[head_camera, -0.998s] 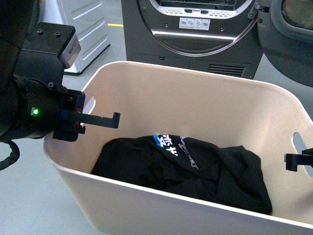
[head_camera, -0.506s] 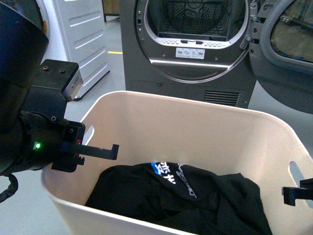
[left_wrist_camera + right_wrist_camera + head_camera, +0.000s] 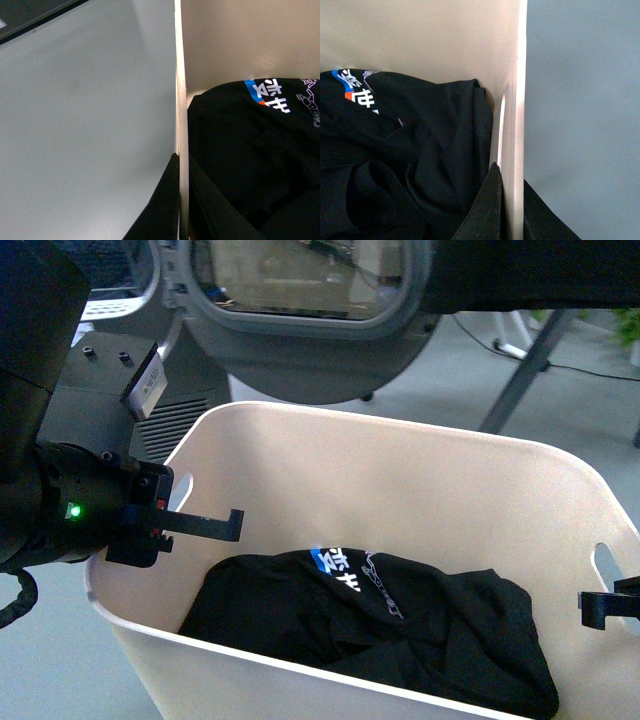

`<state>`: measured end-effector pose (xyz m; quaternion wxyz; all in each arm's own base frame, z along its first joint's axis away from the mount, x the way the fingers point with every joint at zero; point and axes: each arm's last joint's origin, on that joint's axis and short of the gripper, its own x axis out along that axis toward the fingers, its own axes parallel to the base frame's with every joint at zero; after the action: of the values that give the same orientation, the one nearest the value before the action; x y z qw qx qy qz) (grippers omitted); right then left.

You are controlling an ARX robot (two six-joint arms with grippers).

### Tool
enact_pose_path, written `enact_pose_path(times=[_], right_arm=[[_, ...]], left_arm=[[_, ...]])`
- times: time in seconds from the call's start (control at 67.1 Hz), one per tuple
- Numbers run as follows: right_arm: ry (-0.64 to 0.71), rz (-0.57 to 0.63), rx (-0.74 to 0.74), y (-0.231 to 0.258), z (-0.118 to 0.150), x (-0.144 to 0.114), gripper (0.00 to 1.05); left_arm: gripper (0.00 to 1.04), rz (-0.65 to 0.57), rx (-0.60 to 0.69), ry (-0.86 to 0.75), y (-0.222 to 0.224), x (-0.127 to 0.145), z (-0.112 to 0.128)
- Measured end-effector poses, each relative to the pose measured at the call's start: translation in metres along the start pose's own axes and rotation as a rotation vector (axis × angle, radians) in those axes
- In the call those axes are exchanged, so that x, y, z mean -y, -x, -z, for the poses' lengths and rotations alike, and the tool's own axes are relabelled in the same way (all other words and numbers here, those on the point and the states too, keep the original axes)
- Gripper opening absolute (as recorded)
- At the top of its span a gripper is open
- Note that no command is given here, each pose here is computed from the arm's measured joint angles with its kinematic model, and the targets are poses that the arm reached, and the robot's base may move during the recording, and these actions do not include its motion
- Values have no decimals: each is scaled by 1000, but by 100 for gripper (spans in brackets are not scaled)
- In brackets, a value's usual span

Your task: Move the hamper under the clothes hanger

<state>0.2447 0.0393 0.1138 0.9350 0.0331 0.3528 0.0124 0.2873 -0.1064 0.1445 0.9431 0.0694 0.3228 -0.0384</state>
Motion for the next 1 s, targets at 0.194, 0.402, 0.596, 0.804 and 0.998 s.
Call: enact_pose_path(times=[0.194,0.402,0.596,0.804,0.998], right_arm=[[-1,2,0,0,0,0,3],[0,4,1,0,0,0,3],[0,4,1,0,0,0,3],[0,7,1,0,0,0,3],[-4,26,3,0,0,2,3]], left_arm=[[4,2,0,0,0,0,0],[4,3,0,0,0,0,0],[4,3,0,0,0,0,0],[4,5,0,0,0,0,0],[4,16,0,-2,0,2,0]])
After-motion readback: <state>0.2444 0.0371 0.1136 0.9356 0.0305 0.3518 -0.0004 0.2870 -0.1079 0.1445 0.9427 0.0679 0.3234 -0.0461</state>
